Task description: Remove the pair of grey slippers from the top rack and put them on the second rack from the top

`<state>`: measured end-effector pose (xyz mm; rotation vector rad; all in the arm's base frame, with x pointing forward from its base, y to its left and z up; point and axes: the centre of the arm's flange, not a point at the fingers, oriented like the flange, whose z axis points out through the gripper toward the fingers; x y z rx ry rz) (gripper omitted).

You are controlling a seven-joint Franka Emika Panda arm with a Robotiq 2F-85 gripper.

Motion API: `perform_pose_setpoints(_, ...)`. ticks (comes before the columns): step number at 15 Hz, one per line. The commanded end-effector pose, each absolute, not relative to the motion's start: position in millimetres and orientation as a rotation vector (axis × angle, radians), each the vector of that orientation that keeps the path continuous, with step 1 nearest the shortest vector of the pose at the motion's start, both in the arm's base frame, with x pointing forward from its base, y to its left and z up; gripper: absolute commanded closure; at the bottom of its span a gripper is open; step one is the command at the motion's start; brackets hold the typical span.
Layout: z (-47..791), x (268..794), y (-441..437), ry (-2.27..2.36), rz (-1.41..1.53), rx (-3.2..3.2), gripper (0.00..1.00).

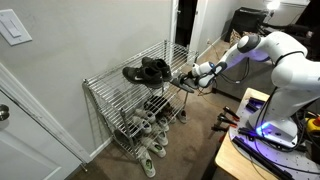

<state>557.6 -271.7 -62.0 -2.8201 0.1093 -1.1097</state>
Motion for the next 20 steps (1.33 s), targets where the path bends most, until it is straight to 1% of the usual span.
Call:
perform_pose_setpoints(1, -56, 498, -224, 0.107, -1.205, -2.749, 0.96)
perform_pose_setpoints(8, -38, 503, -224, 0.126, -1.277, -2.689, 0.96)
perform_pose_setpoints(15, -49, 504, -213, 0.103, -1.223, -2.703, 0.96)
perform_pose_setpoints(20, -55, 511, -198, 0.082, -1.239, -2.695, 0.96)
